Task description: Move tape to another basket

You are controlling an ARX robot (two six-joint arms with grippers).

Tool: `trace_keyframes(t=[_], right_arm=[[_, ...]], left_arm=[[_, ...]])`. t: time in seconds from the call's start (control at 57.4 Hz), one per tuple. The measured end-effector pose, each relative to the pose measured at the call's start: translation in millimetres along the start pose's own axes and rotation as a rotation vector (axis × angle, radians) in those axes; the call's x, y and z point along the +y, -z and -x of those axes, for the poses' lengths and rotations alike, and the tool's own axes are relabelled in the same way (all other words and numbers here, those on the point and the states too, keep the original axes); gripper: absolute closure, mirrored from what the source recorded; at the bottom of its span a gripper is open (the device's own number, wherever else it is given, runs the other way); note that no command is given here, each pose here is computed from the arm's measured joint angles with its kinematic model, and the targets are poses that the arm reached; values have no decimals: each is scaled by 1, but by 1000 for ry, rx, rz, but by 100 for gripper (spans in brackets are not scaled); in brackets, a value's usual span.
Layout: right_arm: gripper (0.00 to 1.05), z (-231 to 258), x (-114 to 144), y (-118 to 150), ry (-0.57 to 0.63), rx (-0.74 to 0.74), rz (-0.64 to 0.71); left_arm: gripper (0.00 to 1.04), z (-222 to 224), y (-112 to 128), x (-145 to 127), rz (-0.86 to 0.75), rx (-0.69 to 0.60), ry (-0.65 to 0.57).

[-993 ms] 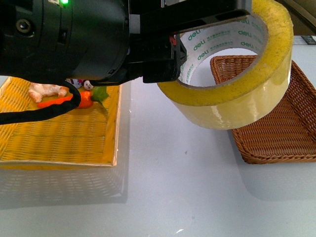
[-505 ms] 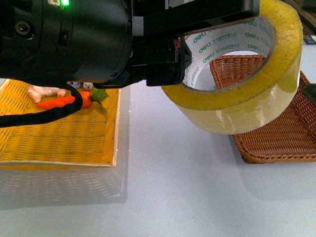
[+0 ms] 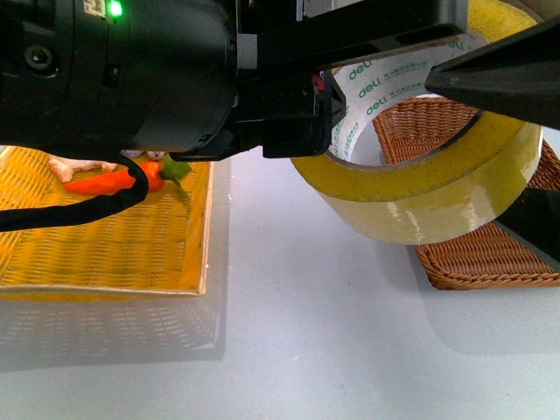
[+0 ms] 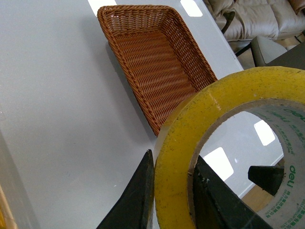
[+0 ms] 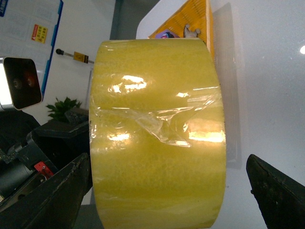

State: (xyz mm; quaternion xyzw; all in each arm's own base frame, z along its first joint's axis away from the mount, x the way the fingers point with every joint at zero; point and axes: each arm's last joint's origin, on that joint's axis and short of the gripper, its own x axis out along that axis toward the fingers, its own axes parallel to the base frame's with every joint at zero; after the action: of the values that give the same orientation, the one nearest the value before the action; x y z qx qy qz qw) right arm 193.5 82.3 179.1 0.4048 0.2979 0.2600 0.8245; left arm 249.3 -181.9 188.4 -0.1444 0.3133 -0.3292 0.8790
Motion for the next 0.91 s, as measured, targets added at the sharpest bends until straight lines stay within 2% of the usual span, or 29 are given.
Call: trace_keyframes(t=[0.035,0.139,0.366,0.54,0.679,0.906], right_arm=[[40,-1,1,0,-2,1,2],[55,-1,1,0,-6,-2,4],[57,-2,1,0,-10,-6,4],[57,-2,1,0,-6,-8,-6],[57,-1,0,-2,0,-17,-16],[58,3,-7,-10,20,-57,-35]], left_arm=[[90,0,0,0,0,1,2],[90,0,1,1,2,1,3],[90,1,1,2,12,0,8],[66,3,-1,1,18,-10,22],[40,12,-7,-2,19,-43,33],[8,31,-16,-4,5,-115,18]])
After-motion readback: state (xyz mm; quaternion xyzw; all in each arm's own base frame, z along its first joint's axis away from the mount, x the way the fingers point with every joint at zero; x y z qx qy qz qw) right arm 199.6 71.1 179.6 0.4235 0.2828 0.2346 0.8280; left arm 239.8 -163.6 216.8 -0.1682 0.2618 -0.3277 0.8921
